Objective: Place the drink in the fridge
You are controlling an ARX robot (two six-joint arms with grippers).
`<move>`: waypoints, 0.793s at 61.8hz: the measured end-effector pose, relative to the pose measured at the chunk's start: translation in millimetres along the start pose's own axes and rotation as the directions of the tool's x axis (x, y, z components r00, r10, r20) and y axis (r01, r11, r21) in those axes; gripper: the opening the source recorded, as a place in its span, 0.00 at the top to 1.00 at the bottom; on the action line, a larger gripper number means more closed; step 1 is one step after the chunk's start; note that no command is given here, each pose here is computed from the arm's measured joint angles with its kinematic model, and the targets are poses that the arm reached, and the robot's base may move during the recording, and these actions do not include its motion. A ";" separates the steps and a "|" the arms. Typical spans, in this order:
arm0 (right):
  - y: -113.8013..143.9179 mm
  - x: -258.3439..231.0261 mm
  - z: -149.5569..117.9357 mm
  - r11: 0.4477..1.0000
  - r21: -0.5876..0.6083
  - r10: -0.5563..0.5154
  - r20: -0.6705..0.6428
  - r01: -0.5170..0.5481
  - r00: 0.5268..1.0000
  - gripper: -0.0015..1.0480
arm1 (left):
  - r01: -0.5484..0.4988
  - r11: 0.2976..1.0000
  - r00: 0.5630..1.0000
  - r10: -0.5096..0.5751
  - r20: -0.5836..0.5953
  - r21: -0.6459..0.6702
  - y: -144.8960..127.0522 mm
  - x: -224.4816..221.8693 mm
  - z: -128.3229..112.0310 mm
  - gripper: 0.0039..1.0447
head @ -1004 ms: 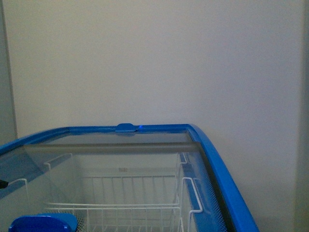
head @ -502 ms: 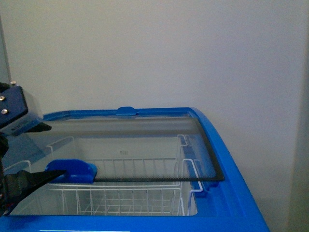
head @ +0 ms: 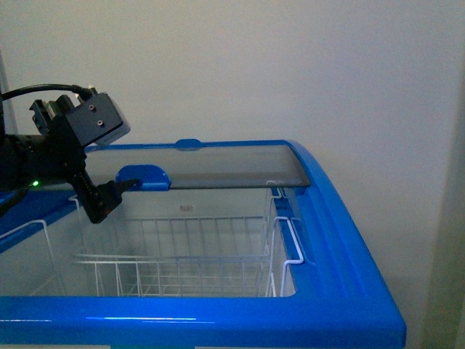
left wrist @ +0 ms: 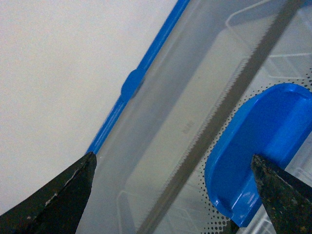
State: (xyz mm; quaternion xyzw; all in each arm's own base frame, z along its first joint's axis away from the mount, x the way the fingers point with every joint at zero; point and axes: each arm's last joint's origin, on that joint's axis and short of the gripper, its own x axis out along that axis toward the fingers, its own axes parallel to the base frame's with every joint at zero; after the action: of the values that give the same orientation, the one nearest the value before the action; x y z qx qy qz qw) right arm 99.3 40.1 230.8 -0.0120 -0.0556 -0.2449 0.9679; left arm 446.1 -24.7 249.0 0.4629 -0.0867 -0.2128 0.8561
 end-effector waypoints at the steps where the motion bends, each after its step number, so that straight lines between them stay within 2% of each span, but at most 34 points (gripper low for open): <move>1: 0.0 0.0 0.0 1.000 0.000 0.000 0.000 0.000 1.000 0.64 | -0.017 1.000 1.000 0.017 -0.002 0.000 -0.1 3.9 0.0 0.08; 8: 0.0 0.0 0.0 1.000 0.000 0.000 0.000 0.000 1.000 0.64 | -0.146 0.989 0.989 0.145 -0.026 -0.013 -2.0 25.8 -0.9 0.08; 11: 0.0 0.0 0.0 1.000 0.000 0.000 0.000 0.000 1.000 0.64 | -0.170 0.985 0.985 0.169 -0.027 -0.029 -3.7 28.4 -1.2 0.08; 21: 0.0 0.0 0.0 1.000 0.000 0.000 0.000 0.000 1.000 0.64 | -0.208 0.971 0.977 0.201 -0.068 -0.120 -7.4 25.9 0.5 0.08; 31: 0.0 0.0 0.0 1.000 0.000 0.000 0.000 0.000 1.000 0.64 | -0.200 0.925 0.978 0.171 -0.116 -0.323 -17.3 -0.2 6.0 0.08; 40: 0.0 0.0 0.0 1.000 0.000 0.001 0.000 -0.001 1.000 0.64 | -0.183 0.809 0.979 0.101 -0.175 -0.558 -28.5 -45.6 20.0 0.08; 41: 0.0 0.0 0.0 1.000 0.000 0.000 0.000 0.000 1.000 0.64 | -0.178 0.775 0.980 0.086 -0.177 -0.606 -31.0 -55.9 23.6 0.08; 44: 0.0 0.0 0.0 1.000 0.000 0.000 0.000 0.000 1.000 0.64 | -0.156 0.739 0.984 0.056 -0.171 -0.655 -35.8 -72.5 29.3 0.08; 45: 0.0 0.0 0.0 1.000 0.000 0.000 0.000 0.000 1.000 0.64 | -0.144 0.701 0.986 0.039 -0.164 -0.698 -39.3 -84.5 32.9 0.08; 48: 0.0 0.0 0.0 1.000 0.000 0.000 0.000 0.000 1.000 0.64 | -0.126 0.664 0.989 0.025 -0.146 -0.737 -44.9 -103.2 39.3 0.08; 49: 0.0 0.0 0.0 1.000 0.000 0.000 0.000 0.000 1.000 0.64 | -0.115 0.631 0.991 0.016 -0.135 -0.767 -48.9 -116.0 43.4 0.08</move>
State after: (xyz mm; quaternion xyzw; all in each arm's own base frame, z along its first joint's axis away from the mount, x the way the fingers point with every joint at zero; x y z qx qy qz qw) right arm 99.3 40.1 230.8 -0.0121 -0.0556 -0.2447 0.9679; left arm 313.4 -29.4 238.2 0.0601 0.0457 -0.1712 0.9823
